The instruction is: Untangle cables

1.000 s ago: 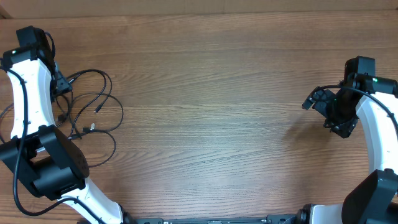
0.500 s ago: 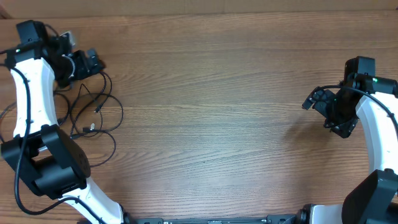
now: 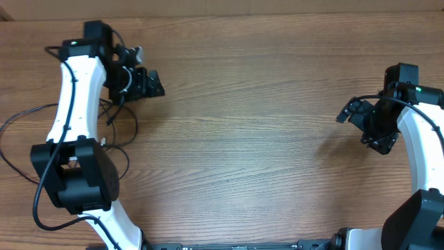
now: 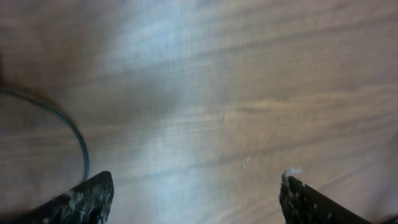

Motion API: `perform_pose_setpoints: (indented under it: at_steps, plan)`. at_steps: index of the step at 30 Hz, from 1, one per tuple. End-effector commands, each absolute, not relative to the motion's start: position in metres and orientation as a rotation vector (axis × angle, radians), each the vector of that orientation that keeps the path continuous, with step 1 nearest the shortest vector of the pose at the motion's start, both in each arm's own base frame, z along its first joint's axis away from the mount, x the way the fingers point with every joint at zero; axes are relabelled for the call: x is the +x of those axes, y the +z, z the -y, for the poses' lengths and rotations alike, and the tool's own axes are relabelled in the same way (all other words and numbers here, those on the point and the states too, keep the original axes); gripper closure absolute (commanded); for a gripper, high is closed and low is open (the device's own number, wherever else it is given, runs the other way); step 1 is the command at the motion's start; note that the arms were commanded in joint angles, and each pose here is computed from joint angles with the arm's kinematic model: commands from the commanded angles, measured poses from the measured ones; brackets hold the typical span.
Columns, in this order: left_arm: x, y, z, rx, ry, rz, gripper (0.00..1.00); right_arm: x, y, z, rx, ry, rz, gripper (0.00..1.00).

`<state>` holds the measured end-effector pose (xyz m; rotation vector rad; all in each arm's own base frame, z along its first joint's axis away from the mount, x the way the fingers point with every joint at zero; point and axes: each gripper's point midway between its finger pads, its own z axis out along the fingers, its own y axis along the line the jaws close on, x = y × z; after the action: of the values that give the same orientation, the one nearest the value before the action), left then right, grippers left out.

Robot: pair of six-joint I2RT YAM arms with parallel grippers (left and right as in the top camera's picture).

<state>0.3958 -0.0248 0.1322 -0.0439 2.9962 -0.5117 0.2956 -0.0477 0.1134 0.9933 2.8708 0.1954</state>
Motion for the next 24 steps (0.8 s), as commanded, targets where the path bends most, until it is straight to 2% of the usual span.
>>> perform_pose_setpoints:
  at_steps: [1,4,10,16,24]
  plan:
    - [0.378,0.133,0.016,-0.17,-0.285,-3.097,0.13,0.299,0.117,0.023,0.827,0.267,-2.914,0.0]
    - [0.356,0.131,0.018,-0.251,-0.175,-3.194,0.12,0.3,0.117,0.004,0.732,0.26,-2.944,0.0]
    - [0.32,0.135,0.034,-0.172,-0.073,-3.34,0.12,0.298,0.117,-0.032,0.489,0.263,-3.001,0.0]
    - [0.291,0.135,0.054,-0.037,-0.034,-3.45,0.15,0.288,0.116,-0.035,0.499,0.256,-3.039,0.0]
    - [0.264,0.136,0.078,0.121,-0.031,-3.385,0.14,0.275,0.115,-0.034,0.512,0.243,-3.09,0.0]
